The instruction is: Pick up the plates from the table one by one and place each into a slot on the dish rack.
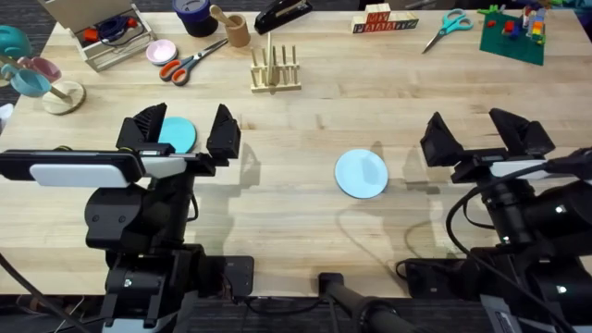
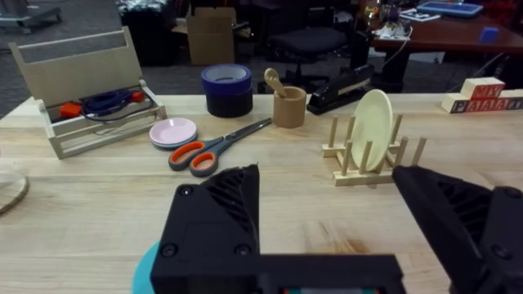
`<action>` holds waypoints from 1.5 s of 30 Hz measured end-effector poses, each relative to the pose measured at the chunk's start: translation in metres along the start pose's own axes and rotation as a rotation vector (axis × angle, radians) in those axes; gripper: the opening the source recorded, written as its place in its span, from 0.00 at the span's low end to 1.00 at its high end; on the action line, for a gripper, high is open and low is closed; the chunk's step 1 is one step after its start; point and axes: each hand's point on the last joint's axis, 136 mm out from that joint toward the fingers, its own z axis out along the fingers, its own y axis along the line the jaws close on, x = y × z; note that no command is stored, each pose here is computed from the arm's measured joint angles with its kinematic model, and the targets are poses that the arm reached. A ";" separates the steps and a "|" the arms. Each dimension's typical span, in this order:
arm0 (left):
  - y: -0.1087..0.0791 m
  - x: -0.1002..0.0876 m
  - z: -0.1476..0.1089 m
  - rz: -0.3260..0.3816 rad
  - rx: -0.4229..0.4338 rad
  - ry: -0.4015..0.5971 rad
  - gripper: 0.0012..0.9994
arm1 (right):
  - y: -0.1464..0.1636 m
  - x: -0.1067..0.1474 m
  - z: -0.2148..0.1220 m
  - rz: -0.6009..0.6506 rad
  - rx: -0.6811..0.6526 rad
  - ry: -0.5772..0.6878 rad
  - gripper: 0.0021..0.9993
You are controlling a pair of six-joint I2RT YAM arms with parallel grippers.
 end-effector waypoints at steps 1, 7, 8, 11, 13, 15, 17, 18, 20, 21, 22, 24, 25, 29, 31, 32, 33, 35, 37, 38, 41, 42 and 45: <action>0.000 0.000 0.000 0.000 0.000 0.000 0.99 | 0.000 0.000 0.000 0.000 0.000 0.000 1.00; 0.000 0.000 0.000 0.000 0.000 0.000 0.99 | 0.000 0.001 0.000 0.000 0.000 0.002 1.00; 0.000 0.000 0.000 0.000 0.000 0.000 0.99 | 0.000 0.001 0.000 0.000 0.000 0.003 1.00; 0.000 0.000 0.000 0.000 0.000 -0.001 0.99 | 0.000 0.000 0.000 0.000 0.000 0.000 1.00; 0.000 -0.001 0.000 0.000 0.000 -0.003 0.99 | 0.000 -0.001 0.000 0.000 0.000 -0.003 1.00; 0.000 -0.002 0.000 0.000 0.000 -0.005 0.99 | 0.000 -0.002 0.000 0.000 0.000 -0.009 1.00; 0.000 -0.003 0.000 -0.001 0.000 -0.007 0.99 | 0.000 -0.004 0.000 0.000 0.000 -0.015 1.00; 0.000 -0.005 -0.001 -0.001 0.000 -0.011 0.99 | 0.000 -0.004 0.000 0.000 -0.001 -0.016 1.00; 0.000 -0.017 -0.003 -0.001 0.000 -0.033 0.99 | 0.000 -0.007 -0.001 -0.001 -0.001 -0.020 1.00; 0.000 -0.027 -0.004 -0.001 0.001 -0.052 0.99 | 0.000 -0.011 -0.001 -0.001 -0.001 -0.028 1.00; -0.001 -0.038 -0.007 0.000 0.001 -0.073 0.99 | 0.000 -0.016 -0.003 -0.001 -0.001 -0.038 1.00; -0.001 -0.064 -0.013 0.000 0.001 -0.125 0.99 | 0.000 -0.034 -0.007 -0.002 -0.001 -0.074 1.00; 0.000 -0.078 -0.017 -0.001 -0.002 -0.151 0.99 | 0.001 -0.045 -0.009 -0.003 -0.001 -0.097 1.00; 0.002 -0.116 -0.030 -0.002 -0.018 -0.188 0.99 | 0.001 -0.088 -0.019 -0.004 -0.001 -0.161 1.00; 0.003 -0.127 -0.032 -0.003 -0.024 -0.163 0.99 | 0.001 -0.103 -0.020 -0.004 -0.001 -0.159 1.00; 0.003 -0.132 -0.033 -0.002 -0.025 -0.138 0.99 | 0.001 -0.110 -0.020 -0.004 -0.001 -0.147 1.00; 0.003 -0.134 -0.033 -0.002 -0.026 -0.113 0.99 | 0.001 -0.113 -0.020 -0.003 -0.001 -0.124 1.00; 0.003 -0.137 -0.032 -0.002 -0.029 -0.034 0.99 | 0.001 -0.116 -0.018 -0.001 -0.001 -0.050 1.00; 0.003 -0.138 -0.031 -0.001 -0.031 0.051 0.99 | 0.001 -0.118 -0.016 0.001 -0.002 0.033 1.00; 0.003 -0.139 -0.031 -0.001 -0.032 0.093 0.99 | 0.001 -0.118 -0.014 0.003 -0.003 0.083 1.00; 0.003 -0.140 -0.028 -0.008 -0.035 0.217 0.99 | 0.001 -0.120 -0.010 0.007 -0.003 0.204 1.00; 0.003 -0.140 -0.026 -0.010 -0.035 0.252 0.99 | 0.001 -0.121 -0.008 0.008 -0.003 0.244 1.00; 0.003 -0.136 -0.020 -0.013 -0.038 0.369 0.99 | 0.001 -0.121 -0.002 0.014 -0.002 0.354 1.00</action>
